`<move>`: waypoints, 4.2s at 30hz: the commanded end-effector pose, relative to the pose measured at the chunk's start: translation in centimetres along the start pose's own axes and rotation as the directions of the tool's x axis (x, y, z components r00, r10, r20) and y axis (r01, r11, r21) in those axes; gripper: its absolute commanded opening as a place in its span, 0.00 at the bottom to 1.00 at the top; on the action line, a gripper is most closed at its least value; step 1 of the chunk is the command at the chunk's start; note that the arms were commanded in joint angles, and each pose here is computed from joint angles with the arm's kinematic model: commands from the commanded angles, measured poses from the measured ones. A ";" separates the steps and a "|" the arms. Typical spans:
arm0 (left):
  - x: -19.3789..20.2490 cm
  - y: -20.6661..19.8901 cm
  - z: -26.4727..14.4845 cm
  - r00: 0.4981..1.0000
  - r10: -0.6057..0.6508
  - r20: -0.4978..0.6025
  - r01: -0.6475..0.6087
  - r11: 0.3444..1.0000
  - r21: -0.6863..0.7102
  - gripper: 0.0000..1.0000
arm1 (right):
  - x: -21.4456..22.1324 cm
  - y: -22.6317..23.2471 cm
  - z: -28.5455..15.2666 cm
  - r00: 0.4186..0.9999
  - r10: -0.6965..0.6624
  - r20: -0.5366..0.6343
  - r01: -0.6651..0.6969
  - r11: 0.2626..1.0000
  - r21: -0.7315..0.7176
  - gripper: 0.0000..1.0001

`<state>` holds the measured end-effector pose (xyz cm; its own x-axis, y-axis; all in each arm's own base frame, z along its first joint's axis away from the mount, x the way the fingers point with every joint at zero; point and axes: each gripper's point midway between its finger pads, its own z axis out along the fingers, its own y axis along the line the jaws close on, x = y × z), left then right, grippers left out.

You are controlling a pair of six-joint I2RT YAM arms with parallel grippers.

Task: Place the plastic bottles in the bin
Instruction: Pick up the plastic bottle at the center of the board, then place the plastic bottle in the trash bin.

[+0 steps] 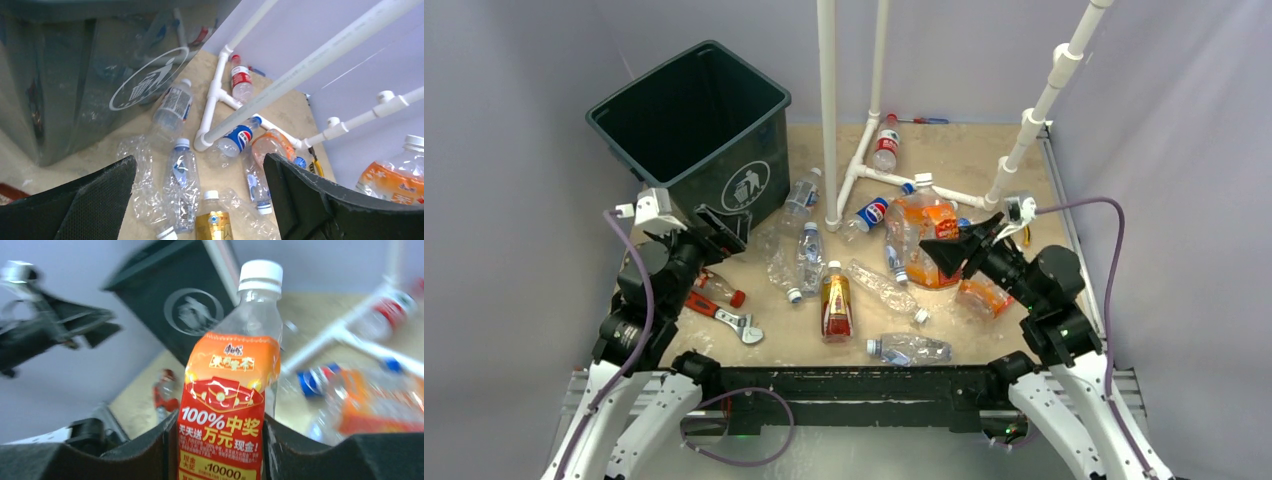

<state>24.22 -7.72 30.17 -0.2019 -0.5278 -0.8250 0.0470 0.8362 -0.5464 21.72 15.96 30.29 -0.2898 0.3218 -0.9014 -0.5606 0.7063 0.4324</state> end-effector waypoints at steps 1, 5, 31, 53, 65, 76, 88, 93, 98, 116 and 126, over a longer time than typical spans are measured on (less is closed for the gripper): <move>-2.3 -2.7 -0.8 0.998 0.031 0.058 -0.038 0.992 0.119 0.99 | -1.1 8.0 -1.9 0.993 -0.093 0.069 0.114 0.888 -0.446 0.44; -1.1 -6.7 -0.9 0.998 0.066 -0.016 -0.058 0.943 0.329 0.99 | -0.9 10.9 -2.4 0.994 -0.048 0.099 0.098 0.795 -0.598 0.43; -0.7 -17.0 -8.6 0.985 0.172 0.001 -0.083 0.472 0.877 0.97 | 4.1 19.3 -0.1 0.987 -0.017 0.158 0.125 0.695 -0.708 0.37; 2.2 -17.0 -6.0 0.969 0.128 -0.213 0.127 0.482 0.867 0.67 | 4.0 18.7 2.1 0.982 0.059 0.178 0.075 0.744 -0.664 0.32; 1.2 -18.1 -6.3 0.974 0.075 -0.215 0.163 0.434 0.886 0.60 | 5.0 19.7 3.4 0.987 0.051 0.151 0.064 0.738 -0.671 0.32; 2.4 -18.1 -6.3 0.962 0.096 -0.257 0.191 0.437 0.879 0.49 | 4.7 19.6 3.6 0.985 0.066 0.163 0.059 0.750 -0.659 0.32; 3.1 -18.3 -6.4 0.956 0.110 -0.273 0.199 0.441 0.875 0.25 | 4.2 19.8 3.7 0.981 0.068 0.180 0.068 0.751 -0.657 0.32; 2.4 -18.2 -6.4 0.965 0.102 -0.242 0.169 0.464 0.869 0.00 | 4.5 19.5 3.7 0.986 0.069 0.154 0.047 0.762 -0.645 0.42; -1.6 -18.0 -5.4 0.992 0.117 -0.051 -0.027 0.583 0.812 0.00 | 4.5 20.0 2.9 0.997 0.032 0.063 0.017 0.761 -0.649 0.99; -25.8 -14.8 -0.2 0.809 0.292 0.511 -0.342 0.940 0.003 0.00 | -0.1 13.6 -4.7 0.980 0.131 0.152 -0.043 0.877 -0.478 0.99; -27.7 -12.5 12.2 0.676 0.549 0.491 -0.355 0.827 -0.436 0.00 | 2.0 11.0 -1.1 0.986 0.107 0.128 -0.062 0.949 -0.309 0.99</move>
<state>37.60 -7.43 58.50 0.3600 -0.1324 -0.9235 -0.0801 0.9818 -0.1720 12.72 24.05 32.99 -0.2737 0.4598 -0.8448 -0.7918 0.3909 0.4693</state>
